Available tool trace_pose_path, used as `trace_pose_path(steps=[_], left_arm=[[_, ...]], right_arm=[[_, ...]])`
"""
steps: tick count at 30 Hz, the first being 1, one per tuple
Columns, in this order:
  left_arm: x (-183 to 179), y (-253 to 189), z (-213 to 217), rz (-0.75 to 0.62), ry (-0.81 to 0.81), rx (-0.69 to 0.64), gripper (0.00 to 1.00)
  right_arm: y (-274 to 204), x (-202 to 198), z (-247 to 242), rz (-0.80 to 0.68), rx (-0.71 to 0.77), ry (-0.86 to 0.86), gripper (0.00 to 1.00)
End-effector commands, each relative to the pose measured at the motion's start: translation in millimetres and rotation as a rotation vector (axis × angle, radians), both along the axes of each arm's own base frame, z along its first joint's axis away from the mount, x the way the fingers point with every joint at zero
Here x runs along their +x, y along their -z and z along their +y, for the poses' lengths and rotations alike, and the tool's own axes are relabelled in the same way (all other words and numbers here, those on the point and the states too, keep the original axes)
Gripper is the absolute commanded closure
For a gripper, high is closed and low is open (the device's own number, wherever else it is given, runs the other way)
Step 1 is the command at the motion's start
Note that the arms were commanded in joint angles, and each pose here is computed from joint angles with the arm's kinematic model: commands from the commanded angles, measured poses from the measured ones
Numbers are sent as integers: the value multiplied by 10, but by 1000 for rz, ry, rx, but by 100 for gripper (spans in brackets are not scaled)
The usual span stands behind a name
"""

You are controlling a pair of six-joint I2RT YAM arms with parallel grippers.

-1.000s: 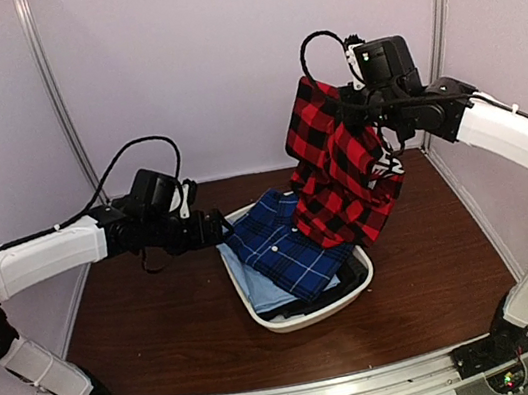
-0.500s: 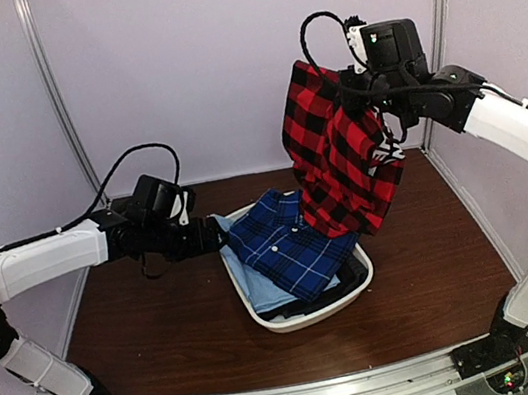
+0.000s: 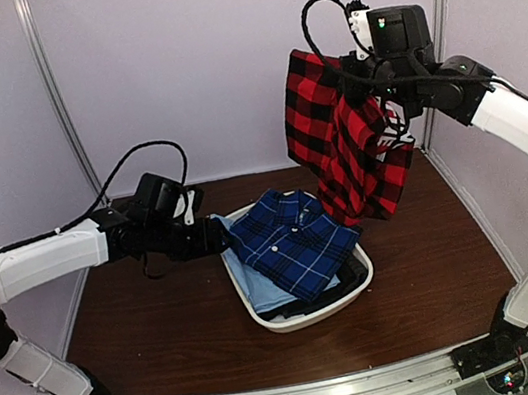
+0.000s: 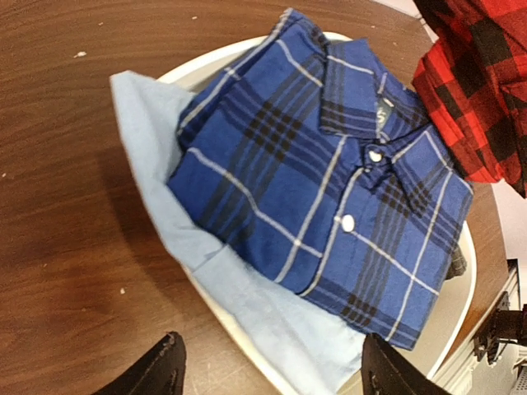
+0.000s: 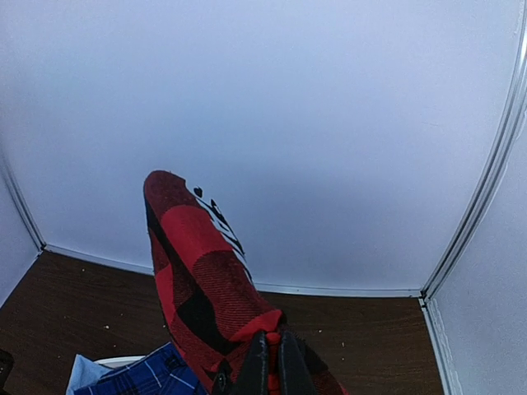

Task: Fold and stack the long sleeve shirts
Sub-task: Move the bin to the corner of the board.

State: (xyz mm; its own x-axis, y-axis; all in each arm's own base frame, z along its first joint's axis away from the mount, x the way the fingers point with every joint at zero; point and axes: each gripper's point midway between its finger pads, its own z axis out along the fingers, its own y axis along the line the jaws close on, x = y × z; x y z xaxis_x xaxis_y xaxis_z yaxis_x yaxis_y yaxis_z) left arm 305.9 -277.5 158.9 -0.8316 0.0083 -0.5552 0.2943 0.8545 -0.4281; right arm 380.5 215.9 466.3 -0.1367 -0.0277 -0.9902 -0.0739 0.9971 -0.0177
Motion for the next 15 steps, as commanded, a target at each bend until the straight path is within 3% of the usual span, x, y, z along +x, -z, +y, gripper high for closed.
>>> trace_pose_path(steps=[1, 9, 15], left_arm=[[79, -201, -369, -47, 79, -62, 26], [416, -148, -841, -47, 120, -56, 26], [971, 109, -854, -56, 24, 16, 26]], right_arm=[[-384, -99, -117, -83, 54, 29, 100], [-372, -120, -149, -79, 45, 46, 100], [-279, -147, -186, -62, 42, 56, 100]])
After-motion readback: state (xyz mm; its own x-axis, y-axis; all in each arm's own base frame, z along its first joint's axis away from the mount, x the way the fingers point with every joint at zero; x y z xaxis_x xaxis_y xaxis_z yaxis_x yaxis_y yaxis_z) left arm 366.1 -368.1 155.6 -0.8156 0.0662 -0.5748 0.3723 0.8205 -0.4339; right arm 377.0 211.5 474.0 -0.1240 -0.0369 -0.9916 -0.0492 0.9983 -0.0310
